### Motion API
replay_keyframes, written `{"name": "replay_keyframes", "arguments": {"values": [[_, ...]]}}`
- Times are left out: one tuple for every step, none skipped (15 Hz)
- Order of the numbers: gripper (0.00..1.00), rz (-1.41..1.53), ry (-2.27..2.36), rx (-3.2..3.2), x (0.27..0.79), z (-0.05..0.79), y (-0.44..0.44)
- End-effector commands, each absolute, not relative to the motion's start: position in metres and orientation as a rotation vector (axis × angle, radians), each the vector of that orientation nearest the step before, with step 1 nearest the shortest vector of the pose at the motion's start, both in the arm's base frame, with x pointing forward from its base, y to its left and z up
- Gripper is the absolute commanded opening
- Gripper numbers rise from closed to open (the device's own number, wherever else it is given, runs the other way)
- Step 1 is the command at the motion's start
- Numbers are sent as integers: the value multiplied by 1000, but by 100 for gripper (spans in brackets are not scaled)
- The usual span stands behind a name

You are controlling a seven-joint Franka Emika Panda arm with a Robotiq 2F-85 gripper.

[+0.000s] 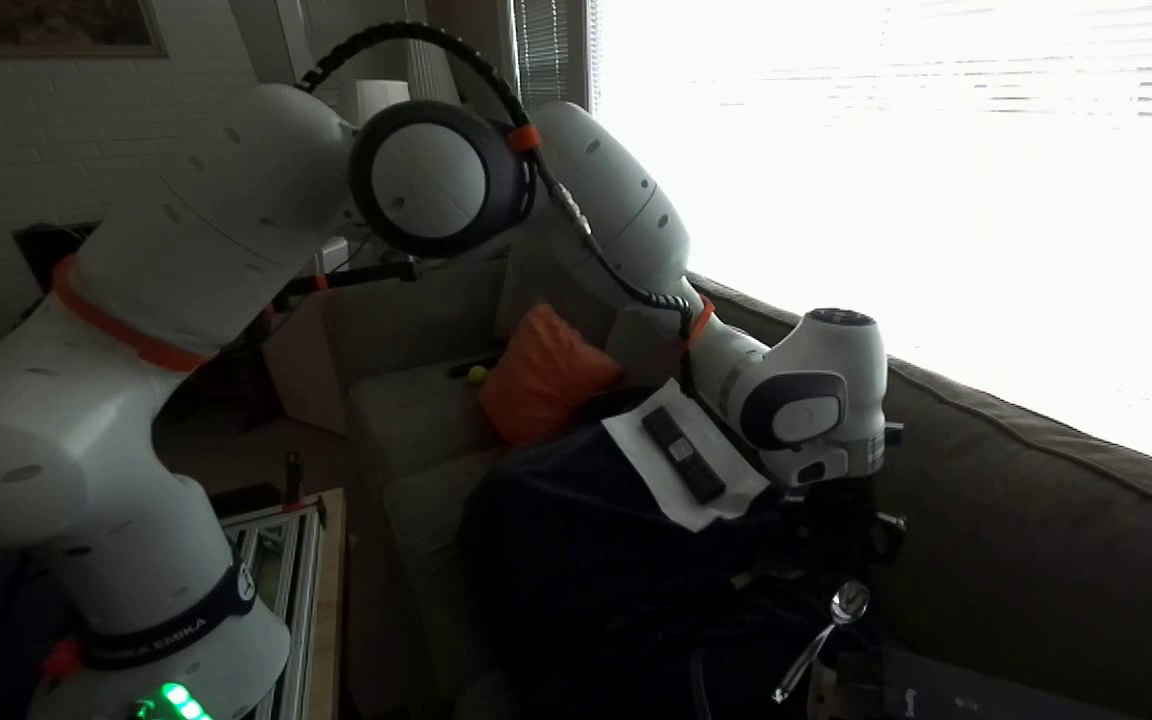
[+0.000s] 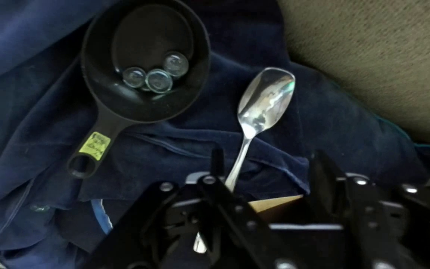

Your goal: Place the object on the silver spoon on the black bag.

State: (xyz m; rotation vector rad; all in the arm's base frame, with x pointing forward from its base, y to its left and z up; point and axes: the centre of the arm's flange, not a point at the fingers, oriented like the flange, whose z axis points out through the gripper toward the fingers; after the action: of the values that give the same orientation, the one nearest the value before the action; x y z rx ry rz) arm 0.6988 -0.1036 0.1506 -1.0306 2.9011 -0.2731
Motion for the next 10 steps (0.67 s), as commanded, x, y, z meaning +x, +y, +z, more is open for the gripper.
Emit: {"name": "replay_keyframes", "arguments": {"values": [[92, -139, 2861, -1230, 671, 203, -84], [99, -104, 2861, -1233, 668, 214, -77], [100, -40, 2860, -1263, 664, 226, -70], [100, 3, 2854, -1319, 659, 236, -64], [100, 35, 2857, -1361, 653, 246, -57], [100, 68, 2850, -1399, 648, 256, -53], [100, 94, 2852, -1441, 640, 268, -48], [100, 110, 2847, -1473, 634, 276, -45], [100, 109, 2843, -1534, 628, 285, -42], [100, 50, 2822, -1679, 618, 292, -38]]}}
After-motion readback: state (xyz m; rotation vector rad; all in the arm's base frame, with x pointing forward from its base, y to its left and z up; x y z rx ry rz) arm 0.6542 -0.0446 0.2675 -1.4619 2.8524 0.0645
